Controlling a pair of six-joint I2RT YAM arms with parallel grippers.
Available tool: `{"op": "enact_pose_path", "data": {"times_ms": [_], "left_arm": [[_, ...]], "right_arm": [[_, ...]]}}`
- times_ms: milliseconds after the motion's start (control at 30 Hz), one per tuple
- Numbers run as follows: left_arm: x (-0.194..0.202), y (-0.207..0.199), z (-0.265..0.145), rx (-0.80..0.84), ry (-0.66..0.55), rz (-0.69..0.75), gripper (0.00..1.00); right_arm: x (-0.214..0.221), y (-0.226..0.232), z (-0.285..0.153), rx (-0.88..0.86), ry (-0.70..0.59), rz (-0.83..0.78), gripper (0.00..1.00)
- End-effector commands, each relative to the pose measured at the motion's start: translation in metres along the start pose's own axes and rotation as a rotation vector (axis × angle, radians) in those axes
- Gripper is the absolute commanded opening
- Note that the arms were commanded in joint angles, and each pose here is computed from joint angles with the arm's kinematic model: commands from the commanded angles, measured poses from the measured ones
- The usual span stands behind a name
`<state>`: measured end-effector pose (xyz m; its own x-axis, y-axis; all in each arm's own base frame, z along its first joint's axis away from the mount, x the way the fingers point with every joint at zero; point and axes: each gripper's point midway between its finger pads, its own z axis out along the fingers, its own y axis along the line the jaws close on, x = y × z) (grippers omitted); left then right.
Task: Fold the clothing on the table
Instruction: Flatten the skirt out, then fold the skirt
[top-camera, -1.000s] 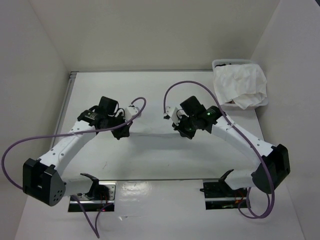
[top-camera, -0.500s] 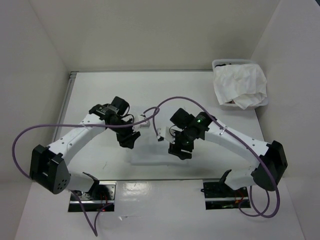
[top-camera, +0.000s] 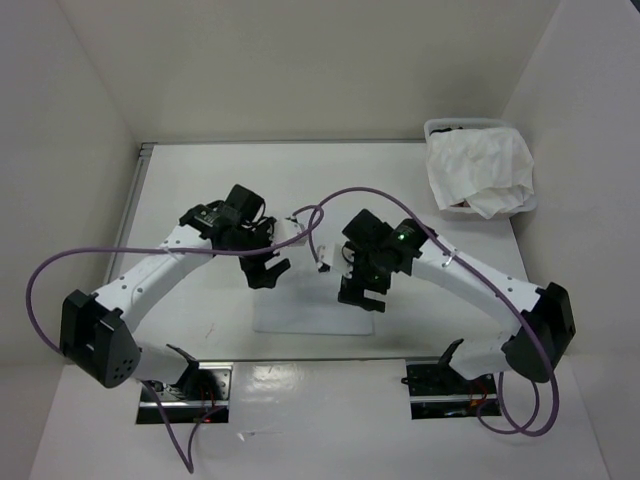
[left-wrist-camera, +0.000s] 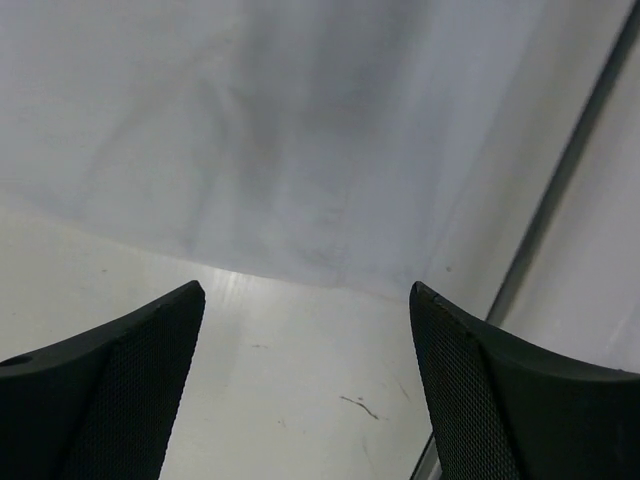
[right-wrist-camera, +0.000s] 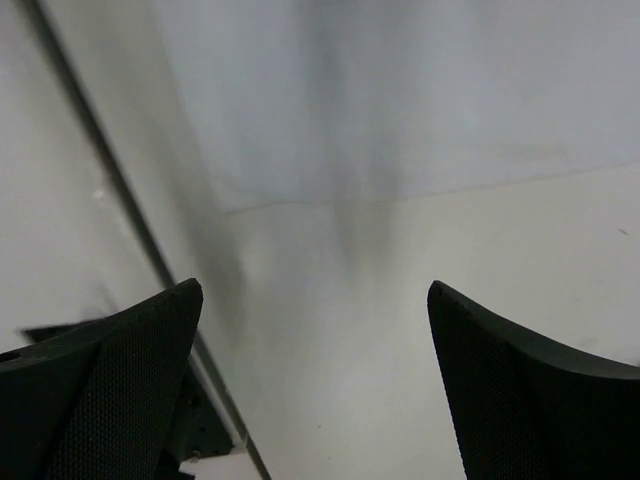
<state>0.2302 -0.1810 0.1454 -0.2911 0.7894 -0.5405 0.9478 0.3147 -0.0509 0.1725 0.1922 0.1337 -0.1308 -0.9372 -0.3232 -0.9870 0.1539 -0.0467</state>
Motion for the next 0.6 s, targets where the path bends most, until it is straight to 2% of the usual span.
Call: {"op": "enact_pose_path", "data": {"times_ms": [0, 133, 167, 200, 300, 400, 567], "left_arm": [[-0.025, 0.045, -0.007, -0.198, -0.103, -0.060, 0.90], [-0.009, 0.077, 0.013, -0.241, -0.055, -0.228, 0.90], [-0.008, 0.085, 0.015, -0.251, -0.044, -0.261, 0.90], [0.002, 0.093, 0.030, -0.241, 0.000, -0.314, 0.90], [0.006, 0.114, 0.045, -0.232, 0.019, -0.447, 0.90], [0.002, 0.126, 0.055, -0.210, -0.005, -0.544, 0.90], [-0.012, 0.162, 0.053, -0.281, -0.076, -0.635, 0.91]], "right_arm": [[-0.020, -0.069, -0.028, 0.261, -0.145, 0.104, 0.97], [-0.010, -0.130, -0.037, 0.372, -0.212, 0.298, 0.97], [-0.002, -0.145, -0.032, 0.384, -0.205, 0.369, 0.97], [0.003, -0.154, -0.027, 0.401, -0.192, 0.397, 0.97], [0.010, -0.178, -0.013, 0.413, -0.169, 0.466, 0.97], [0.010, -0.204, -0.008, 0.440, -0.189, 0.539, 0.97], [0.009, -0.233, 0.004, 0.440, -0.213, 0.627, 0.97]]}}
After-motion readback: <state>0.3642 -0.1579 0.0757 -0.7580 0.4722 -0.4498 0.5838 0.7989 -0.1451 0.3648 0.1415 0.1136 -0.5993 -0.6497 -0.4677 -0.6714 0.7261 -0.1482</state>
